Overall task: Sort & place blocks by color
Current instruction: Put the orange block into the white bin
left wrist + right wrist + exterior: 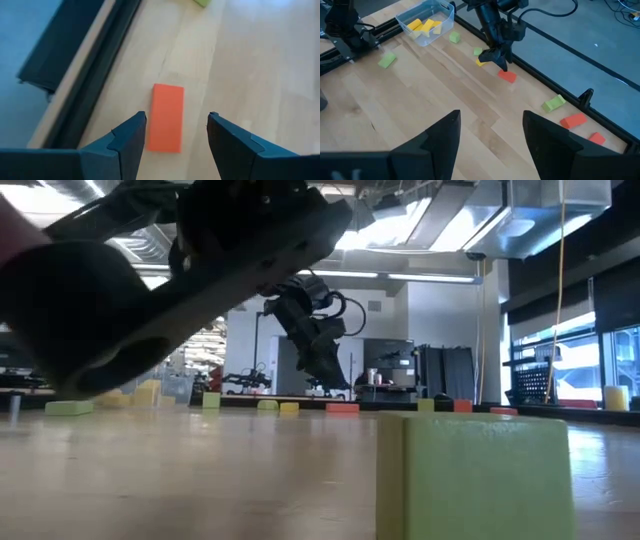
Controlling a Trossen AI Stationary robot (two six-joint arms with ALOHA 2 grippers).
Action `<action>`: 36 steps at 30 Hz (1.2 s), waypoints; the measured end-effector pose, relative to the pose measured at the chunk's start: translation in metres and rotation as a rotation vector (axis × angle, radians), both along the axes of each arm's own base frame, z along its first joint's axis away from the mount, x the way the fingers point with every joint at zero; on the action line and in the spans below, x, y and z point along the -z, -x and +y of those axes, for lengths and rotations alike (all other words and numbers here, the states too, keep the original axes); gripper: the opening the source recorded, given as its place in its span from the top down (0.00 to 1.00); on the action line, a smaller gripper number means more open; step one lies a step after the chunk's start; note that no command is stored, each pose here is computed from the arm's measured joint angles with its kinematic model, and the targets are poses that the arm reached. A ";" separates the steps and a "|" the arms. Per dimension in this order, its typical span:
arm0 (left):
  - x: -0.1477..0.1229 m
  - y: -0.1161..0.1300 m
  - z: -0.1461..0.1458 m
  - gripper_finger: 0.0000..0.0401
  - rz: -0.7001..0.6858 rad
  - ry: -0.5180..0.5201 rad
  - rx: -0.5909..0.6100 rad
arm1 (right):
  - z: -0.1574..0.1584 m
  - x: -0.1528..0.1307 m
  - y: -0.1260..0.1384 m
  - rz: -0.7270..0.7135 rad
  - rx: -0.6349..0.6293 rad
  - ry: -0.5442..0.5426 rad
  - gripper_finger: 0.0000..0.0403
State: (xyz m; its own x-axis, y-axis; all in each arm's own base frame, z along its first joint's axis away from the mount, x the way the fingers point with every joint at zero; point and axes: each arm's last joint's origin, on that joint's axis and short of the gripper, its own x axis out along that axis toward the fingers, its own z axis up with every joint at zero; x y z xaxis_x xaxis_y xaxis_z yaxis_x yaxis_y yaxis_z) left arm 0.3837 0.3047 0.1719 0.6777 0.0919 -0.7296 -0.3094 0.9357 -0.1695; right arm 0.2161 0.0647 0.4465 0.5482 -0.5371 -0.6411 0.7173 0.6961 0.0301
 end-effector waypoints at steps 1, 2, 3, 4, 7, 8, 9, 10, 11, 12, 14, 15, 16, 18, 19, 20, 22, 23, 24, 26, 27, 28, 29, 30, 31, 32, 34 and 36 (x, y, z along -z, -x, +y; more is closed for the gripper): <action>0.001 0.000 0.000 0.51 -0.004 0.012 0.000 | 0.000 0.000 0.000 0.000 0.000 0.000 0.46; 0.002 0.001 0.001 0.51 -0.004 0.017 0.000 | 0.000 0.000 0.000 0.000 0.000 0.000 0.46; 0.002 0.001 0.002 0.51 -0.005 0.021 -0.002 | 0.000 0.000 0.000 0.000 0.000 0.000 0.46; 0.002 0.001 0.002 0.51 -0.005 0.022 -0.003 | 0.000 0.000 0.000 0.000 0.000 0.000 0.46; 0.002 0.001 0.002 0.51 -0.009 0.024 -0.002 | 0.000 0.000 0.000 0.001 -0.001 0.000 0.46; 0.002 0.001 0.002 0.51 -0.014 0.034 0.002 | 0.000 0.000 0.000 0.001 -0.002 0.000 0.46; 0.000 0.001 0.002 0.51 -0.026 0.056 0.005 | 0.000 0.000 0.000 0.006 -0.007 0.004 0.46; -0.004 0.002 0.003 0.51 -0.044 0.077 0.003 | 0.000 0.000 0.000 0.011 -0.013 0.009 0.46; -0.009 0.001 0.003 0.51 -0.066 0.092 0.009 | 0.000 0.000 0.000 0.012 -0.014 0.011 0.46; -0.015 0.000 0.004 0.51 -0.092 0.105 0.020 | 0.001 0.001 -0.001 0.018 -0.018 0.016 0.46; -0.029 0.002 0.006 0.51 -0.124 0.146 0.053 | 0.001 0.002 -0.003 0.038 -0.038 0.044 0.46; -0.036 0.004 0.006 0.51 -0.133 0.165 0.067 | 0.000 0.002 -0.004 0.042 -0.038 0.061 0.46; -0.044 0.004 0.007 0.51 -0.147 0.164 0.078 | -0.001 0.002 -0.005 0.043 -0.031 0.081 0.46; -0.062 0.009 0.007 0.51 -0.156 0.167 0.093 | -0.006 0.002 -0.006 0.046 -0.009 0.102 0.46; -0.072 0.011 0.006 0.51 -0.165 0.156 0.104 | -0.011 0.002 -0.008 0.045 0.016 0.100 0.46; -0.084 0.012 0.005 0.51 -0.181 0.134 0.113 | -0.018 0.002 -0.010 0.046 0.047 0.091 0.46; -0.106 0.021 0.003 0.51 -0.189 0.116 0.120 | -0.034 0.003 -0.013 0.064 0.096 0.048 0.46; -0.116 0.025 0.000 0.51 -0.198 0.106 0.122 | -0.044 0.003 -0.014 0.084 0.108 0.030 0.46; -0.127 0.028 -0.002 0.51 -0.213 0.088 0.123 | -0.054 0.003 -0.016 0.102 0.110 0.019 0.46; -0.145 0.037 -0.007 0.51 -0.228 0.070 0.118 | -0.074 0.002 -0.023 0.100 0.090 -0.009 0.46; -0.154 0.042 -0.009 0.51 -0.232 0.055 0.111 | -0.085 0.000 -0.027 0.085 0.073 -0.027 0.46; -0.162 0.045 -0.012 0.51 -0.238 0.033 0.103 | -0.096 -0.002 -0.031 0.060 0.046 -0.043 0.46; -0.169 0.051 -0.014 0.51 -0.234 0.022 0.089 | -0.107 -0.004 -0.035 0.026 0.029 -0.061 0.46; -0.175 0.057 -0.016 0.51 -0.223 0.017 0.075 | -0.118 -0.007 -0.037 -0.013 0.011 -0.081 0.46; -0.181 0.061 -0.018 0.51 -0.216 0.006 0.061 | -0.129 -0.009 -0.039 -0.050 0.000 -0.091 0.46; -0.187 0.065 -0.021 0.51 -0.210 -0.010 0.047 | -0.140 -0.011 -0.040 -0.085 -0.012 -0.102 0.46; -0.196 0.075 -0.027 0.51 -0.183 -0.029 0.032 | -0.160 -0.011 -0.040 -0.104 -0.027 -0.121 0.46; -0.205 0.082 -0.032 0.51 -0.163 -0.060 0.023 | -0.180 -0.007 -0.041 -0.092 -0.062 -0.126 0.46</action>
